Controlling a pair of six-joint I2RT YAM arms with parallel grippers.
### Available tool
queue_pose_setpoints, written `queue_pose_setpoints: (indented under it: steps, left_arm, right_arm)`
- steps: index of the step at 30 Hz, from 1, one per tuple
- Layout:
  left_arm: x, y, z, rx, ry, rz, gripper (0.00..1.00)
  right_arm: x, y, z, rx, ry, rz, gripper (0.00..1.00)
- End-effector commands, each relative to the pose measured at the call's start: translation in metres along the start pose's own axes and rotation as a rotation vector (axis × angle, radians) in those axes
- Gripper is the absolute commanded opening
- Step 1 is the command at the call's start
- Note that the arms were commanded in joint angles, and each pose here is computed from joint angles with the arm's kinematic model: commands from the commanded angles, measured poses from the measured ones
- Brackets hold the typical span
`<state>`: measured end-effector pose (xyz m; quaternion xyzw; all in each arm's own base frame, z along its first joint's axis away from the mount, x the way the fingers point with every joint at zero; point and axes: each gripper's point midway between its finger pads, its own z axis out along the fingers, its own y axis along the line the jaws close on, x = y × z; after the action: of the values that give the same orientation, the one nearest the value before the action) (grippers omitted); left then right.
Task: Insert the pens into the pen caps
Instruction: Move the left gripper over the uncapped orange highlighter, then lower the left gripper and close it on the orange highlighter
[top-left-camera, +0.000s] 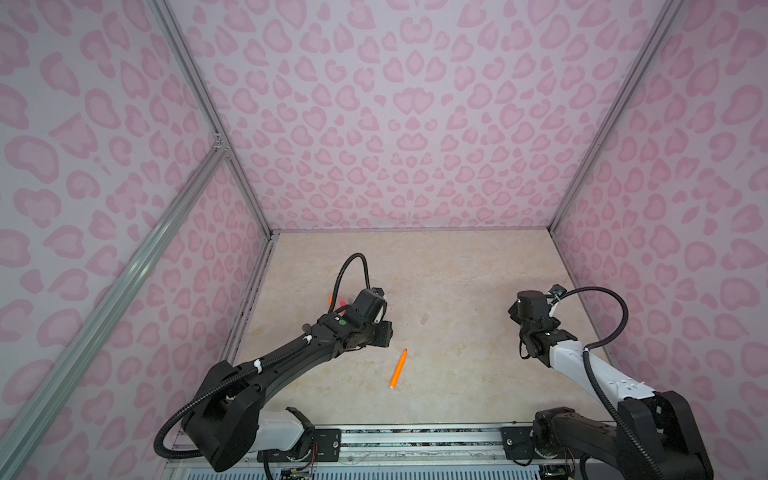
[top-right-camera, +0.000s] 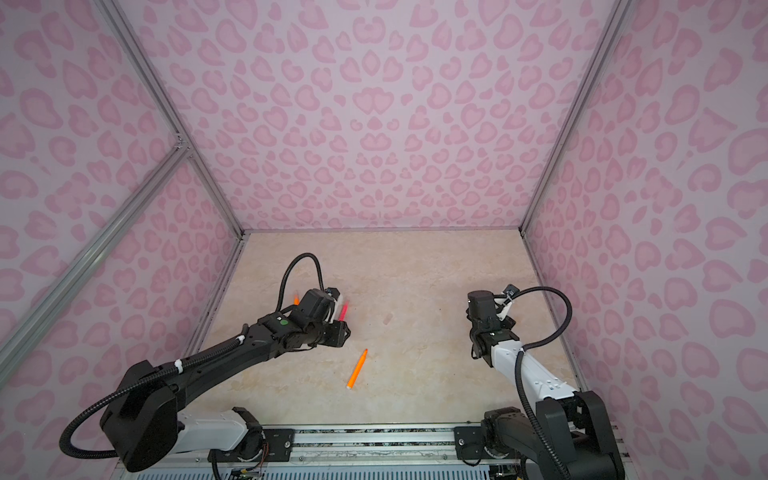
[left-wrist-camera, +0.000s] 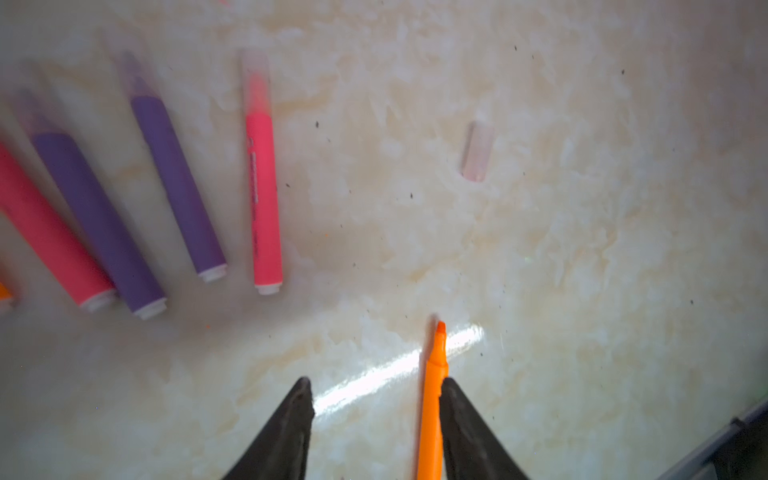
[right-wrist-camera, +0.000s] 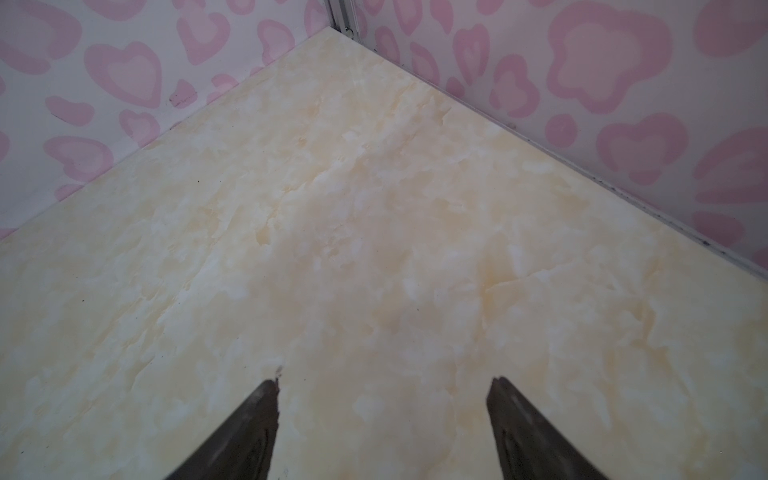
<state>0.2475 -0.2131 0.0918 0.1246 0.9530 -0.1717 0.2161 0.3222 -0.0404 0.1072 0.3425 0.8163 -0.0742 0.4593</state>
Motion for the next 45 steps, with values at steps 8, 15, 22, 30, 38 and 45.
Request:
queue_pose_setpoints:
  steps: [8,15,22,30,38,45]
  left_arm:
    - [0.057,-0.029,0.008,0.110,0.152,0.118,0.54]
    - [0.069,-0.034,0.034,0.075,0.241,0.168,0.47]
    - [0.074,-0.032,0.045,0.031,0.274,0.189,0.46]
    - [0.078,-0.030,0.043,-0.039,0.286,0.224,0.43]
    - [0.076,-0.029,0.054,-0.077,0.295,0.226,0.37]
    - [0.074,-0.034,0.061,-0.069,0.300,0.225,0.31]
  right_arm:
    - [-0.003,0.001,0.002,0.014,-0.006,0.000,0.77]
    - [-0.002,0.000,0.000,0.007,-0.010,0.007,0.77]
    - [-0.002,0.001,0.001,0.009,-0.008,0.002,0.76]
    - [-0.001,0.001,0.002,0.011,-0.001,0.000,0.75]
    - [-0.001,0.001,0.002,0.009,0.001,-0.001,0.74]
    - [0.000,0.001,0.002,0.010,0.001,-0.002,0.74]
